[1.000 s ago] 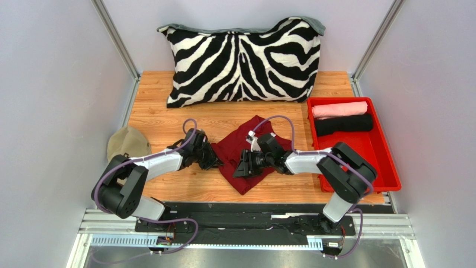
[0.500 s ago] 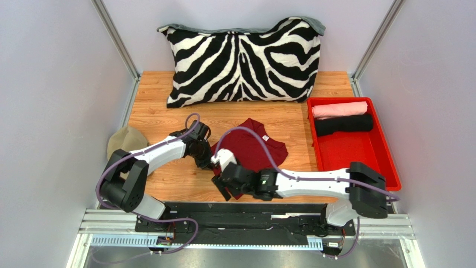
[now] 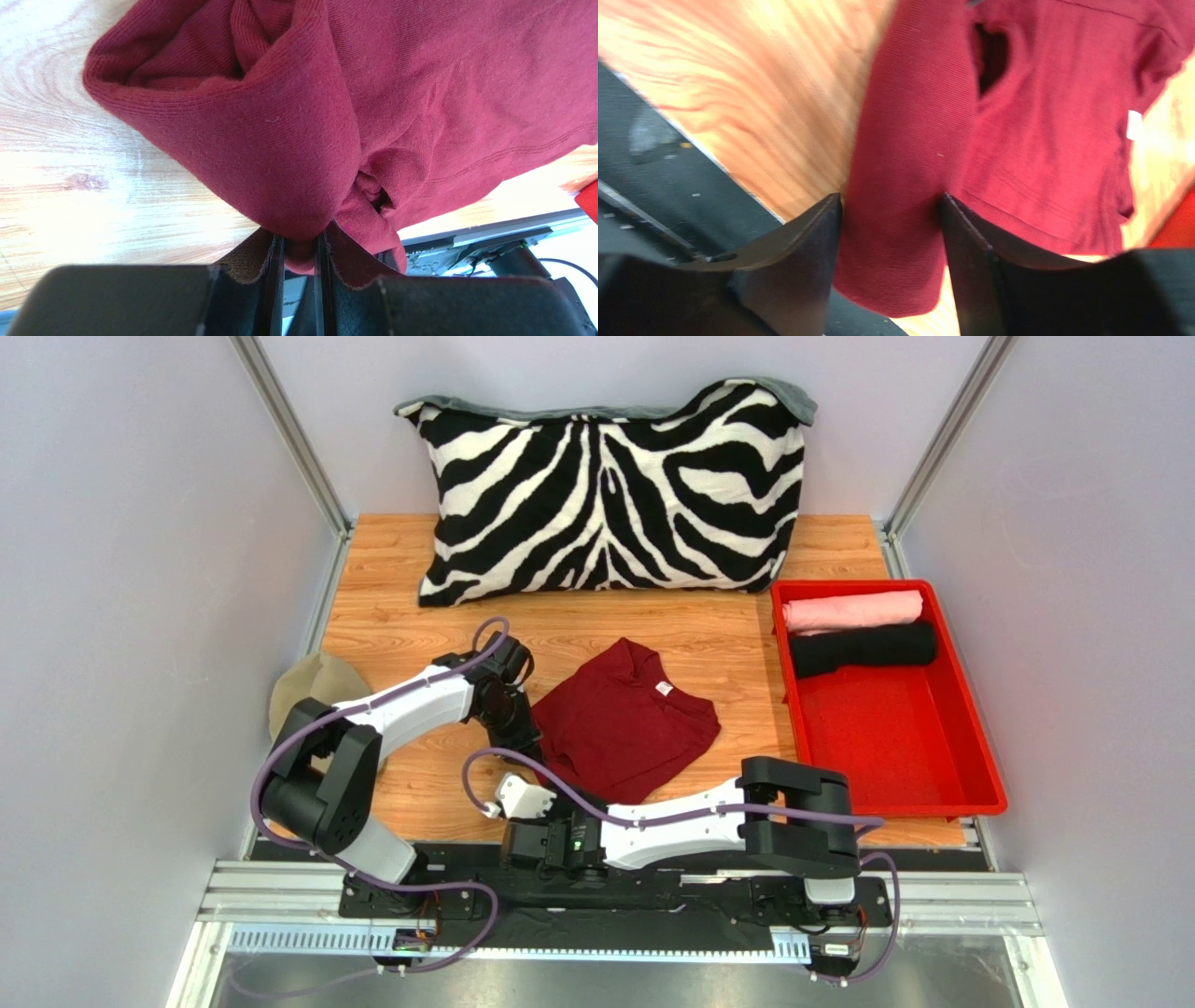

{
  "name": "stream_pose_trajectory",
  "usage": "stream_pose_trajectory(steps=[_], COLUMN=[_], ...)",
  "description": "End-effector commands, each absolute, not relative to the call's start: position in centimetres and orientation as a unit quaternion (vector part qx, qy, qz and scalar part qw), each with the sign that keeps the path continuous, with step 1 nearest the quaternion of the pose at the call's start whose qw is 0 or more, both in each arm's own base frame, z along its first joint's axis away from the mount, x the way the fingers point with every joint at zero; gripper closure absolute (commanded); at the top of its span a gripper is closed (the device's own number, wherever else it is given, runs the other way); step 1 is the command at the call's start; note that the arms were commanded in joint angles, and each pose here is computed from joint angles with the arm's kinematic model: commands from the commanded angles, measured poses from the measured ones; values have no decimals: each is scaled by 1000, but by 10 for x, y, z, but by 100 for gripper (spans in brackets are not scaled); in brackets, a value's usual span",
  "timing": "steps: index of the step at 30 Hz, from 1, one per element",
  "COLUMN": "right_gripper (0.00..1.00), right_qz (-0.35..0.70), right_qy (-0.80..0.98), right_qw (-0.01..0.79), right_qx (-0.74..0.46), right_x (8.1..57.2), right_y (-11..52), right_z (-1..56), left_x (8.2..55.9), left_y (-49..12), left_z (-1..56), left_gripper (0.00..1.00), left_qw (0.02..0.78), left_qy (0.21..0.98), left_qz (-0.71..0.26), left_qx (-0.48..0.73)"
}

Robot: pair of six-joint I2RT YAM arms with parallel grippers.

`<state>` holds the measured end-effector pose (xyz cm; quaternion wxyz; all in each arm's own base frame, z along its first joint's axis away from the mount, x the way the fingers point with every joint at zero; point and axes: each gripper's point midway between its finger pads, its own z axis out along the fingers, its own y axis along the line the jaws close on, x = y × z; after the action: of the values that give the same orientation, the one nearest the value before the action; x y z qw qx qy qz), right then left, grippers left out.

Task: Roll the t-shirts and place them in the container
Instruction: Roll the T-shirt to the center of the board.

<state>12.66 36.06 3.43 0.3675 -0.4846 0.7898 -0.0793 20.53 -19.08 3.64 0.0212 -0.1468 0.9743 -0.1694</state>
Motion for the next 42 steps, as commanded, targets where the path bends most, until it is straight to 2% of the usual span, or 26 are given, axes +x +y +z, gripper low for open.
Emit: stream_pose_trajectory(steps=[1, 4, 6, 8, 9, 10, 13, 18, 26, 32, 36, 42], right_gripper=[44, 52, 57, 58, 59, 59, 59, 59, 60, 61, 60, 61], right_qz=[-108, -85, -26, 13, 78, 97, 232, 397, 527, 541, 539, 533], right_qy=[790, 802, 821, 835, 844, 850, 858, 852, 830, 832, 835, 840], right_qw=[390, 378, 368, 348, 341, 325, 292, 220, 138, 106, 101, 93], right_qx=[-460, -454, -436, -427, -407, -402, -353, -262, -119, -53, -40, -29], right_x=[138, 136, 135, 133, 134, 132, 137, 152, 173, 179, 178, 177], right_y=[353, 352, 360, 354, 365, 357, 367, 351, 334, 317, 314, 310], right_z=[48, 43, 48, 43, 57, 51, 73, 78, 70, 50, 43, 36], left_x=[206, 210, 213, 219, 224, 226, 237, 243, 236, 252, 258, 269], left_y=[-192, -194, -196, -199, -202, -205, -214, -215, -225, -237, -238, -245], left_z=[45, 49, 53, 62, 67, 71, 92, 115, 97, 83, 71, 64], left_gripper=[84, 82, 74, 61, 55, 47, 41, 39, 39, 36, 33, 33], left_qw=[18, 23, 30, 43, 55, 59, 88, 145, 158, 196, 203, 218], left_qy=[976, 975, 975, 973, 970, 968, 960, 945, 918, 886, 880, 864], left_qz=[-169, -176, -181, -194, -204, -216, -252, -283, -346, -398, -401, -422], left_qx=[-135, -132, -127, -121, -118, -112, -89, -74, -107, -136, -153, -168])
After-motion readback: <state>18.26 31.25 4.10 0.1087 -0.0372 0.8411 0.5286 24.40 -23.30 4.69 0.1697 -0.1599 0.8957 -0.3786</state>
